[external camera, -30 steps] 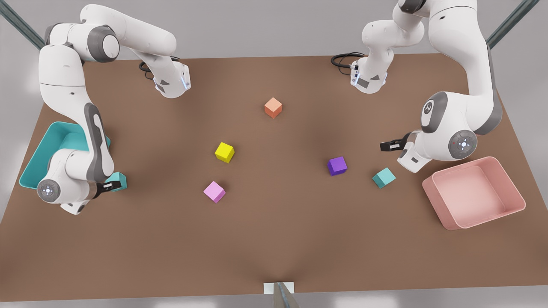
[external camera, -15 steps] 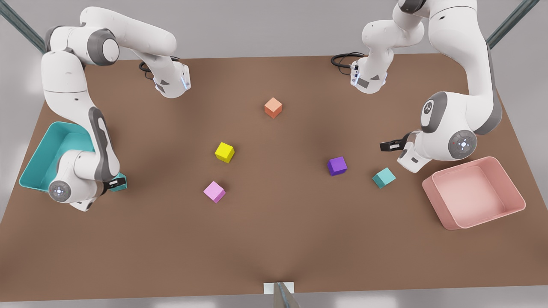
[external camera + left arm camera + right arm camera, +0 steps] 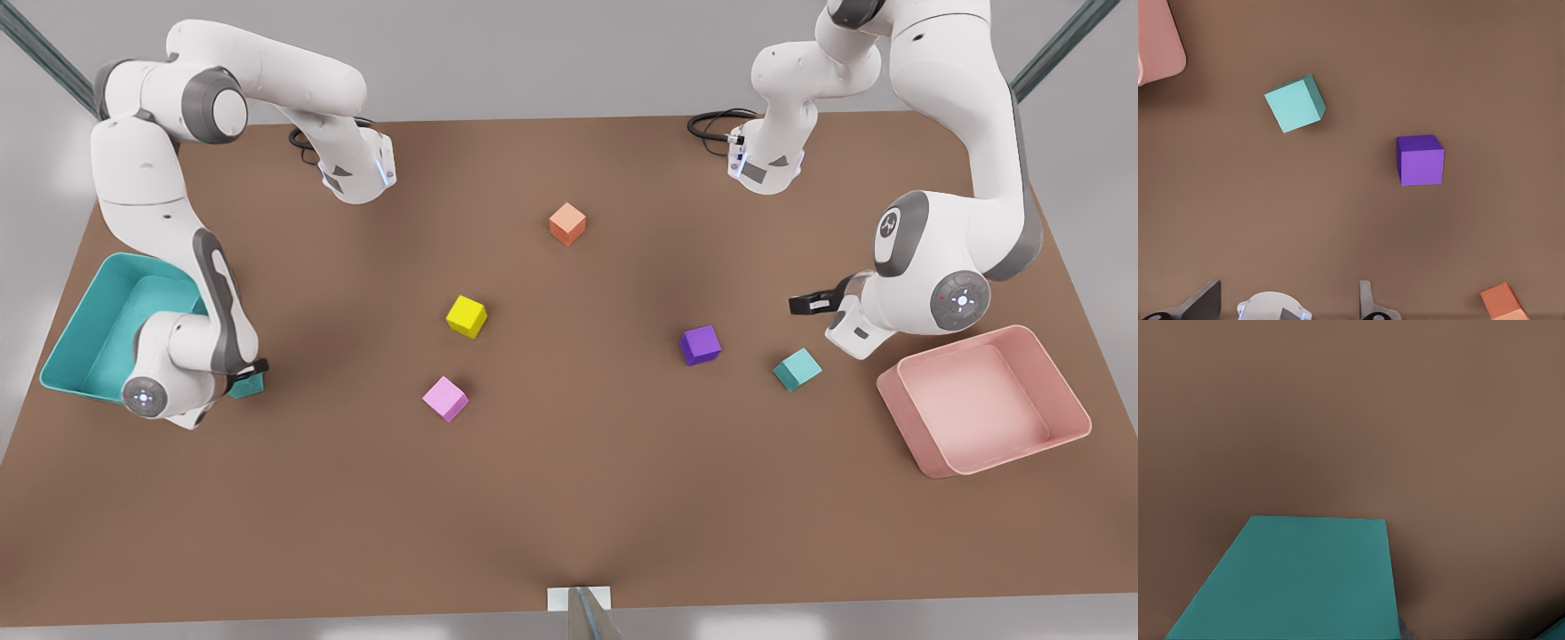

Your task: Stack the two blue cubes on top of each other

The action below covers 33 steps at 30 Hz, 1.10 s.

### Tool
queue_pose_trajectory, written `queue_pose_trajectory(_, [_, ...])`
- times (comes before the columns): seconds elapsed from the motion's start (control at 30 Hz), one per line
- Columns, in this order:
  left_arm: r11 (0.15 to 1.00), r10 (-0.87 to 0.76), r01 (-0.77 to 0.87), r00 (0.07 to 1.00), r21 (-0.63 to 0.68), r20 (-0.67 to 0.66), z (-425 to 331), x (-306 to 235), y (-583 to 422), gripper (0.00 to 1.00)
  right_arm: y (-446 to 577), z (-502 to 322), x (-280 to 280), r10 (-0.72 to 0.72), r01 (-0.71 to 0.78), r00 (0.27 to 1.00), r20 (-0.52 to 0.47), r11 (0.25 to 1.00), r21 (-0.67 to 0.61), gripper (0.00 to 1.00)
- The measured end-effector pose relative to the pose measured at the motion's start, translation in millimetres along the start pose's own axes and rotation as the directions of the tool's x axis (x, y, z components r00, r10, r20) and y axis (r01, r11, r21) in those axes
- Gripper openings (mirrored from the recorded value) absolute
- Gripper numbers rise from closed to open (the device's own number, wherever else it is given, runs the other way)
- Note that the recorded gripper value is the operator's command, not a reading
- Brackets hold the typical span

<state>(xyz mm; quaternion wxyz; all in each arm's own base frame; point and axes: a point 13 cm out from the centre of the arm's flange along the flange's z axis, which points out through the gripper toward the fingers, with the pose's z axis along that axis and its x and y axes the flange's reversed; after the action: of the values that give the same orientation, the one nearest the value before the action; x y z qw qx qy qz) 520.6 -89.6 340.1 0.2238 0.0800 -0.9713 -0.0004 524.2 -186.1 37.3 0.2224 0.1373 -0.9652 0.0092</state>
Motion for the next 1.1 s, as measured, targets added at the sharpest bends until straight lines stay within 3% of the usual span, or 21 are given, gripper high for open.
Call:
queue_pose_trajectory(0.17, [1.000, -0.001, 0.001, 1.000, 0.000, 0.000, 0, 0, 0, 1.00, 10, -22, -15, -0.017, 0.016, 1.000, 0.021, 1.000, 0.020, 0.66])
queue_pose_trajectory(0.3, [1.000, 0.001, -0.001, 1.000, 0.004, 0.016, -7, -2, -2, 1.00, 63, -107, -69, -0.105, 0.097, 0.989, 0.102, 0.992, 0.074, 0.66])
queue_pose_trajectory(0.43, [1.000, 0.007, -0.008, 0.999, 0.015, 0.036, -7, -17, -10, 1.00, 267, -178, -118, -0.339, 0.339, 0.921, 0.194, 0.940, 0.033, 0.66])
queue_pose_trajectory(0.57, [1.000, -0.010, 0.010, 1.000, -0.011, 0.019, 46, -71, -2, 1.00, 504, -196, -114, -0.481, 0.482, 0.850, 0.213, 0.875, 0.052, 0.67])
queue_pose_trajectory(0.7, [0.987, -0.159, 0.159, 0.987, -0.011, -0.017, 143, -91, 68, 1.00, 625, -159, -106, -0.408, 0.413, 0.887, 0.218, 0.910, 0.021, 0.67])
queue_pose_trajectory(0.93, [0.938, -0.325, 0.308, 0.942, 0.160, 0.088, 202, -119, 66, 1.00, 650, -119, -150, -0.057, 0.084, 0.974, 0.220, 0.990, -0.116, 0.67])
queue_pose_trajectory(0.97, [0.930, -0.342, 0.319, 0.934, 0.183, 0.105, 200, -124, 63, 1.00, 650, -113, -154, -0.014, 0.042, 0.977, 0.213, 0.991, -0.130, 0.71])
queue_pose_trajectory(1.03, [0.917, -0.367, 0.334, 0.920, 0.218, 0.135, 195, -133, 58, 1.00, 650, -101, -160, 0.065, -0.036, 0.979, 0.195, 0.988, -0.152, 1.00])
queue_pose_trajectory(1.1, [0.908, -0.386, 0.343, 0.909, 0.241, 0.159, 193, -141, 54, 1.00, 650, -92, -164, 0.134, -0.103, 0.974, 0.180, 0.980, -0.169, 1.00])
